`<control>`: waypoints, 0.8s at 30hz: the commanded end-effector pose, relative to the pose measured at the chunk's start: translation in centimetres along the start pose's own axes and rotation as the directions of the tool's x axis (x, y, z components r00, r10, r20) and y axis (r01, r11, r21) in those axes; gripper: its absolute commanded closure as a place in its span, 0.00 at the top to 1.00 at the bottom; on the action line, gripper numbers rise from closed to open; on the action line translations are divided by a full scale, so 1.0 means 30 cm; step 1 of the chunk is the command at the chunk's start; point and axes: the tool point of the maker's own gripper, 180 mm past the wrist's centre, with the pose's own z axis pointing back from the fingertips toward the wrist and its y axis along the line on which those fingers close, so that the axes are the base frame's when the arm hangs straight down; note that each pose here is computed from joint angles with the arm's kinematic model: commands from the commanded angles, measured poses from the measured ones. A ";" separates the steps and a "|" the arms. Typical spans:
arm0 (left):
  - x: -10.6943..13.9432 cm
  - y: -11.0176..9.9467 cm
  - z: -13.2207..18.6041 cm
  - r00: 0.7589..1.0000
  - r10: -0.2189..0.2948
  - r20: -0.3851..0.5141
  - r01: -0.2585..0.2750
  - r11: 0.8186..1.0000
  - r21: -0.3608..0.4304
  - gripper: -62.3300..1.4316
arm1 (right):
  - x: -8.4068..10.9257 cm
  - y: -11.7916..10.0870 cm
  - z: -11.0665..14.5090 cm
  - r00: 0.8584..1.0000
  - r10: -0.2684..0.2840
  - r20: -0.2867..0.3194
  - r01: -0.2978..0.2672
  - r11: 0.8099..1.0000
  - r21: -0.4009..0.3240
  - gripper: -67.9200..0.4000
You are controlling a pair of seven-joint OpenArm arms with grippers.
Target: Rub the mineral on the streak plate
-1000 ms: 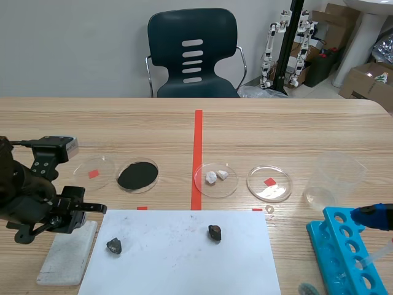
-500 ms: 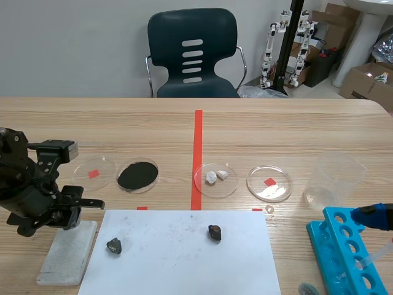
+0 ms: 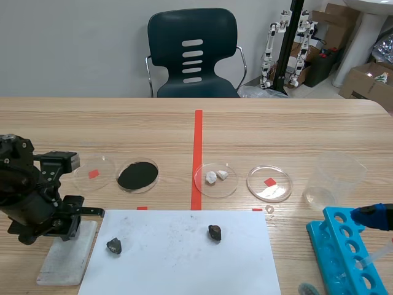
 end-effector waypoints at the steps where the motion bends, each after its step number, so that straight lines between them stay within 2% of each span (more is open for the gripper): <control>1: 0.028 -0.015 0.018 0.999 -0.016 0.028 0.016 1.000 -0.010 0.20 | 0.030 0.006 -0.002 0.999 -0.005 0.036 0.005 1.000 0.006 1.00; 11: 0.030 -0.028 0.011 0.999 -0.004 0.036 0.005 1.000 -0.022 0.20 | 0.030 0.006 -0.002 0.999 -0.005 0.036 0.005 1.000 0.006 1.00; 17: 0.047 -0.100 0.017 0.998 0.028 0.061 -0.019 0.989 -0.144 0.20 | 0.030 0.006 -0.002 0.999 -0.005 0.036 0.005 1.000 0.006 1.00; 19: 0.052 -0.111 0.019 0.997 0.036 0.068 -0.025 0.986 -0.162 0.20 | 0.030 0.006 -0.002 0.999 -0.005 0.036 0.005 1.000 0.006 1.00; 24: 0.052 -0.092 0.016 0.997 0.023 0.071 -0.013 0.991 -0.130 0.20 | 0.030 0.006 -0.002 0.999 -0.005 0.036 0.005 1.000 0.006 1.00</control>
